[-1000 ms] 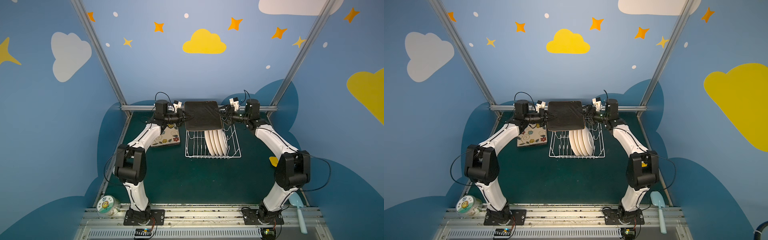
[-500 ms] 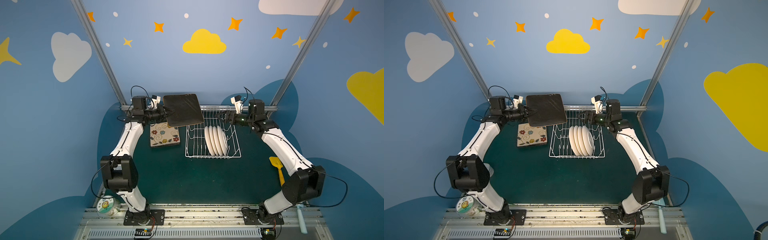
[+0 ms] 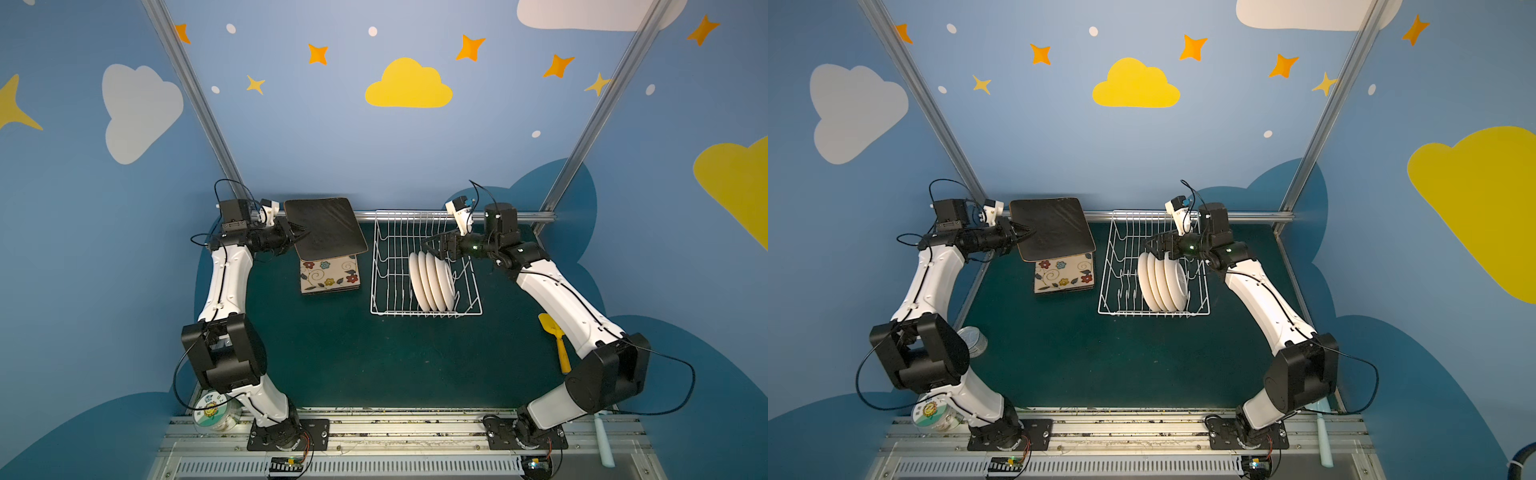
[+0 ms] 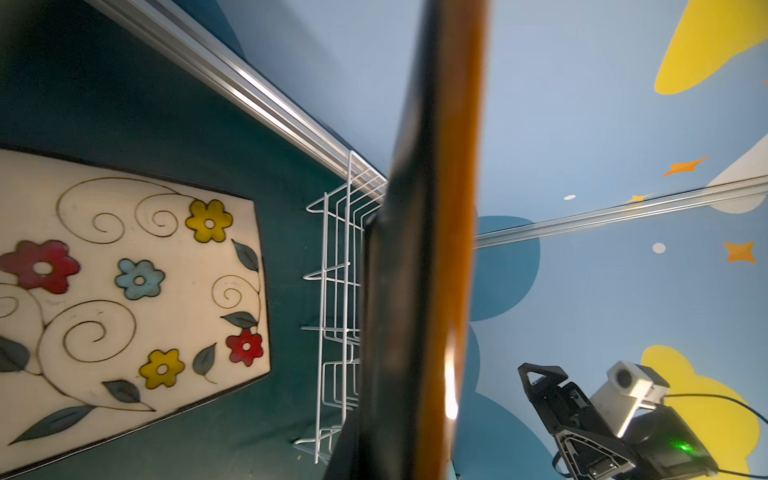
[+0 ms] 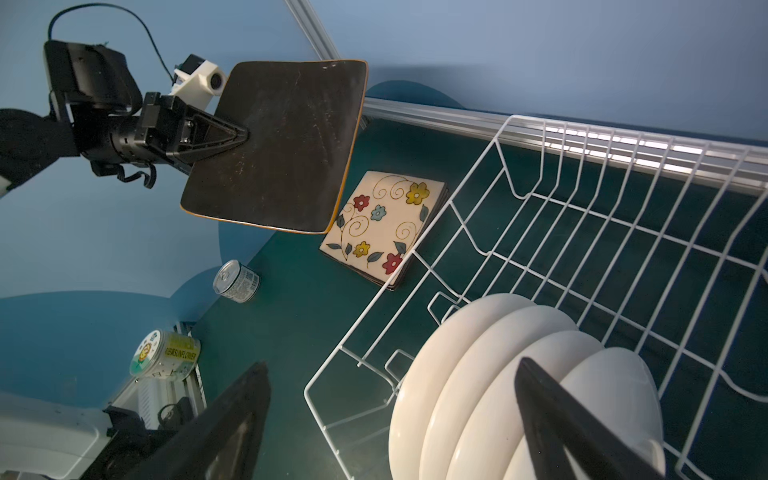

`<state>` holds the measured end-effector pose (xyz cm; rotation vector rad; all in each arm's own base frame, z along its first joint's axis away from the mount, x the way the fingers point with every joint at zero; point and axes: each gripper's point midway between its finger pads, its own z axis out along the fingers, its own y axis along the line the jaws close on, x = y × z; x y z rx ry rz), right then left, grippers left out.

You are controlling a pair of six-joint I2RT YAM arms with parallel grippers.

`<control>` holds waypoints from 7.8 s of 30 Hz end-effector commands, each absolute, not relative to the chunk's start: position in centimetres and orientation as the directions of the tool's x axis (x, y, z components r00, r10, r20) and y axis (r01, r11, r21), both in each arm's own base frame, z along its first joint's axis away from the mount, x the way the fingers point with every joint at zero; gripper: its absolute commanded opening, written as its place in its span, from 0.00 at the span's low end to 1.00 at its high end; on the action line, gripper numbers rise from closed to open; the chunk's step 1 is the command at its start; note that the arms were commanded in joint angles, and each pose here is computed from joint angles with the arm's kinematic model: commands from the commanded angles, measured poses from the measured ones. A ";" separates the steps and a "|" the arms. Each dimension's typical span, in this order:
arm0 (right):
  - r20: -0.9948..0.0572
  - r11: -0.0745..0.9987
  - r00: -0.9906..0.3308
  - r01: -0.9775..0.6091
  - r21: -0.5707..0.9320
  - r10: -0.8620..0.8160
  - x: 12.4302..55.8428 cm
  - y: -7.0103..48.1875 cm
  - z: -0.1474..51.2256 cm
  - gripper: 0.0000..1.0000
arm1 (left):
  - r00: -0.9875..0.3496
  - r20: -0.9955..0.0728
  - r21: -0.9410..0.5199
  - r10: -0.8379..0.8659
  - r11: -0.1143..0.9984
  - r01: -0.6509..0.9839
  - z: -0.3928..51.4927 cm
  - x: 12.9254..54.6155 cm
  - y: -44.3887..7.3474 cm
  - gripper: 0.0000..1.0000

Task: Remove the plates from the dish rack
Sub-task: 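Carry the dark plate with the left gripper onto the flowered stack while right opens, then lower the dark square plate flat onto the flowered stack with the left gripper, then open the left gripper and lift it off the dark plate, then reach the left gripper into the rack onto the nearest white plate's edge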

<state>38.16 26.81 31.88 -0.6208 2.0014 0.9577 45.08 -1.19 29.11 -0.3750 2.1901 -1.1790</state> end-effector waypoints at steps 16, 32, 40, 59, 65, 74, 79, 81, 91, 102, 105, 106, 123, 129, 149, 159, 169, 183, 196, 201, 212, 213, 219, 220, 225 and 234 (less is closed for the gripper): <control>-0.855 0.532 -0.507 -0.756 0.382 -0.106 36.1 27.6 32.6 0.92 | -0.820 -0.411 -0.782 -0.397 0.616 0.094 22.2 48.3 0.5 0.03; -0.842 0.542 -0.531 -0.737 0.404 -0.095 34.6 27.1 32.3 0.92 | -0.866 -0.339 -0.798 -0.368 0.600 0.057 16.2 51.7 1.5 0.03; -0.841 0.538 -0.531 -0.741 0.403 -0.101 34.4 27.3 32.3 0.92 | -0.888 -0.264 -0.823 -0.375 0.569 0.005 13.7 52.0 1.8 0.03; -0.825 0.553 -0.552 -0.728 0.406 -0.122 34.2 27.3 30.7 0.92 | -0.918 -0.149 -0.812 -0.368 0.575 -0.099 8.6 51.4 2.8 0.03; -0.815 0.554 -0.565 -0.722 0.414 -0.128 34.3 27.4 30.1 0.92 | -0.925 -0.117 -0.785 -0.361 0.604 -0.136 7.0 51.0 3.4 0.06; -0.806 0.548 -0.575 -0.722 0.422 -0.137 34.4 27.7 29.7 0.92 | -0.921 -0.090 -0.737 -0.378 0.647 -0.193 5.5 50.9 4.4 0.24; -0.806 0.546 -0.576 -0.723 0.423 -0.138 34.5 27.8 29.7 0.92 | -0.916 -0.088 -0.709 -0.391 0.670 -0.217 5.1 50.9 5.1 0.27; -0.806 0.546 -0.575 -0.724 0.422 -0.140 34.5 27.8 29.7 0.92 | -0.914 -0.090 -0.703 -0.395 0.675 -0.222 5.1 51.0 5.2 0.29; -0.804 0.543 -0.575 -0.727 0.420 -0.147 34.5 28.0 29.5 0.92 | -0.906 -0.087 -0.673 -0.414 0.695 -0.253 5.3 51.0 5.8 0.52; -0.807 0.534 -0.571 -0.735 0.418 -0.153 34.5 28.2 29.7 0.92 | -0.901 -0.089 -0.620 -0.424 0.732 -0.283 5.1 50.2 6.5 0.64; -0.805 0.535 -0.573 -0.733 0.419 -0.154 34.5 28.2 29.7 0.92 | -0.895 -0.090 -0.599 -0.438 0.741 -0.302 5.0 50.3 7.0 0.66; -0.805 0.537 -0.573 -0.732 0.419 -0.153 34.5 28.2 29.7 0.92 | -0.893 -0.091 -0.590 -0.441 0.746 -0.308 5.0 50.3 7.1 0.67; -0.805 0.546 -0.571 -0.732 0.408 -0.164 34.9 28.3 29.7 0.92 | -0.869 -0.169 -0.459 -0.466 0.817 -0.349 7.0 50.1 9.6 0.89; -0.812 0.569 -0.562 -0.724 0.390 -0.158 35.2 27.9 29.8 0.92 | -0.837 -0.220 -0.478 -0.501 0.803 -0.355 9.6 50.3 9.6 0.93; -0.796 0.740 -0.603 -0.559 0.375 -0.052 37.7 23.9 30.5 0.92 | -0.792 -0.528 -0.563 -0.306 0.824 0.057 26.7 45.6 -4.0 0.96; -0.808 0.783 -0.582 -0.544 0.300 -0.094 37.2 21.2 29.9 0.92 | -0.781 -0.547 -0.632 -0.301 0.760 0.149 28.2 41.2 -13.1 0.89; -0.787 0.792 -0.608 -0.531 0.303 -0.107 35.8 20.2 29.0 0.92 | -0.874 -0.442 -0.655 -0.204 0.738 0.159 24.4 38.9 -22.5 0.71; -0.788 0.821 -0.605 -0.504 0.270 -0.112 34.8 19.0 28.6 0.92 | -0.931 -0.325 -0.670 -0.167 0.735 0.102 19.7 40.2 -29.7 0.51; -0.803 0.835 -0.586 -0.493 0.246 -0.109 34.8 18.4 28.7 0.92 | -0.943 -0.299 -0.635 -0.149 0.769 0.080 17.2 41.6 -31.0 0.34; -0.804 0.835 -0.585 -0.492 0.246 -0.108 34.8 18.3 28.7 0.92 | -0.947 -0.293 -0.621 -0.134 0.780 0.082 16.7 41.6 -31.5 0.34; -0.805 0.836 -0.584 -0.489 0.249 -0.102 35.0 18.3 28.7 0.92 | -0.951 -0.284 -0.604 -0.125 0.793 0.076 15.9 41.3 -32.2 0.26; -0.805 0.836 -0.584 -0.488 0.249 -0.101 35.0 18.3 28.8 0.92 | -0.951 -0.284 -0.603 -0.124 0.794 0.077 15.9 41.3 -32.2 0.25; -0.806 0.834 -0.584 -0.489 0.256 -0.095 35.1 18.4 28.8 0.92 | -0.954 -0.273 -0.597 -0.122 0.800 0.068 15.7 41.0 -32.3 0.25; -0.807 0.833 -0.582 -0.491 0.256 -0.095 35.1 18.5 28.8 0.92 | -0.955 -0.270 -0.598 -0.119 0.799 0.069 15.6 40.9 -32.4 0.25; -0.809 0.831 -0.580 -0.493 0.257 -0.094 35.2 18.5 28.9 0.92 | -0.960 -0.254 -0.601 -0.119 0.797 0.061 15.3 40.6 -32.6 0.17; -0.809 0.831 -0.580 -0.492 0.261 -0.090 35.3 18.6 28.8 0.92 | -0.958 -0.257 -0.618 -0.129 0.784 0.061 16.9 40.7 -32.9 0.03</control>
